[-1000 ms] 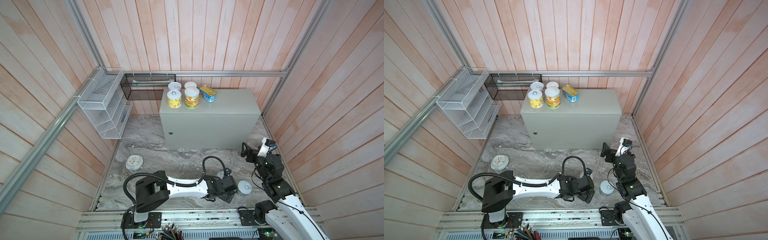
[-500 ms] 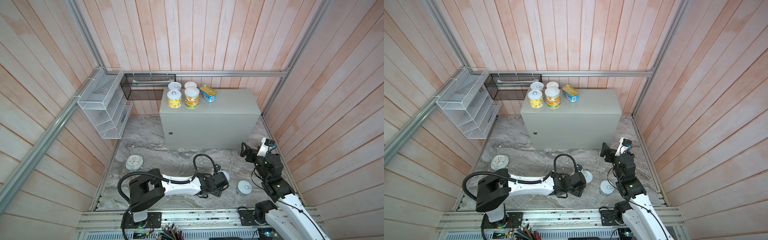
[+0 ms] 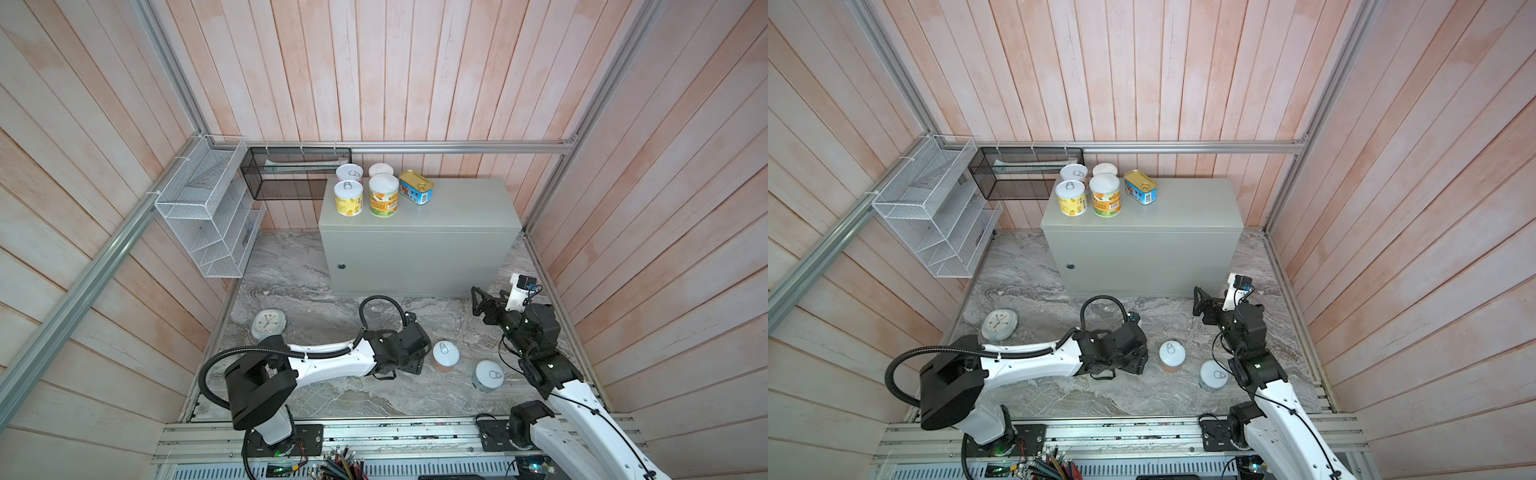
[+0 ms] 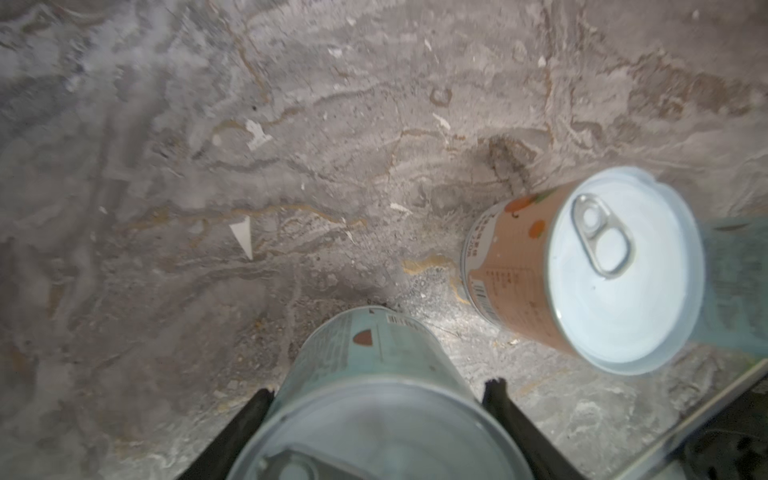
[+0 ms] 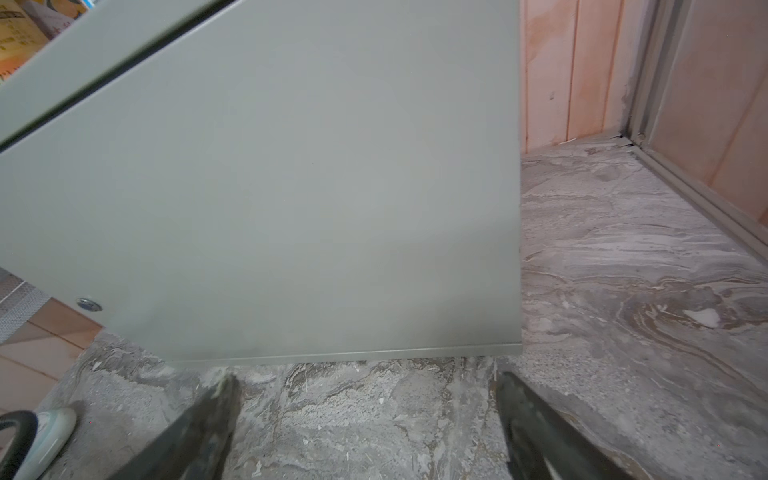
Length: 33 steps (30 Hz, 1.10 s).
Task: Place and organize the canned foods onto the counter
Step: 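Close the left gripper on the tall pale-green can and lift it, then carry the can toward the right gripper while the right gripper closes on it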
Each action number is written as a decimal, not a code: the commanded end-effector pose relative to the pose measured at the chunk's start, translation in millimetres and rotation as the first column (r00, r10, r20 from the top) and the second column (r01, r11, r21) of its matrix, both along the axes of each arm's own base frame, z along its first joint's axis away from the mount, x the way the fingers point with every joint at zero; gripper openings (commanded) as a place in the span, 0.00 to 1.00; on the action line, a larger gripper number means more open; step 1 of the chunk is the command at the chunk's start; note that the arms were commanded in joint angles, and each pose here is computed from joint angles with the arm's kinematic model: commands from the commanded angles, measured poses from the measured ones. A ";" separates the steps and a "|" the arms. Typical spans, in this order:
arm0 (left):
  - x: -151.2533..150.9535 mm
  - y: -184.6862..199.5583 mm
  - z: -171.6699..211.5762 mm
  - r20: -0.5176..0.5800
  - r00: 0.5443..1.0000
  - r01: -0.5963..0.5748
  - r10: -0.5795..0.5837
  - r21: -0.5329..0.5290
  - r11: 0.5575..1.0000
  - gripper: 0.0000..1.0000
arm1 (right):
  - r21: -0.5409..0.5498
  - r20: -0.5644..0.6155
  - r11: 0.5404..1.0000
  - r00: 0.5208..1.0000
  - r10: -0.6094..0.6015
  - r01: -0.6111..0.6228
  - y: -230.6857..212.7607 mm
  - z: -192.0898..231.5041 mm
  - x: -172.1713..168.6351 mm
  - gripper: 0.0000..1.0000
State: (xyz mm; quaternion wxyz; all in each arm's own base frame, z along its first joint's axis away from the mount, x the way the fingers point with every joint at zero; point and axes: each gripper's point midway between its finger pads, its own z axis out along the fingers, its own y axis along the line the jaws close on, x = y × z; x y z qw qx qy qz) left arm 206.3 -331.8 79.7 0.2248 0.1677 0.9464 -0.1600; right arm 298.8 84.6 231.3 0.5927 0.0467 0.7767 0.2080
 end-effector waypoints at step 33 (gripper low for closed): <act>55.2 42.0 136.6 -0.018 0.994 0.106 -0.109 -0.147 0.984 0.62 | -0.304 0.206 0.707 0.681 0.703 -0.638 168.7 1.4 -91.7 0.94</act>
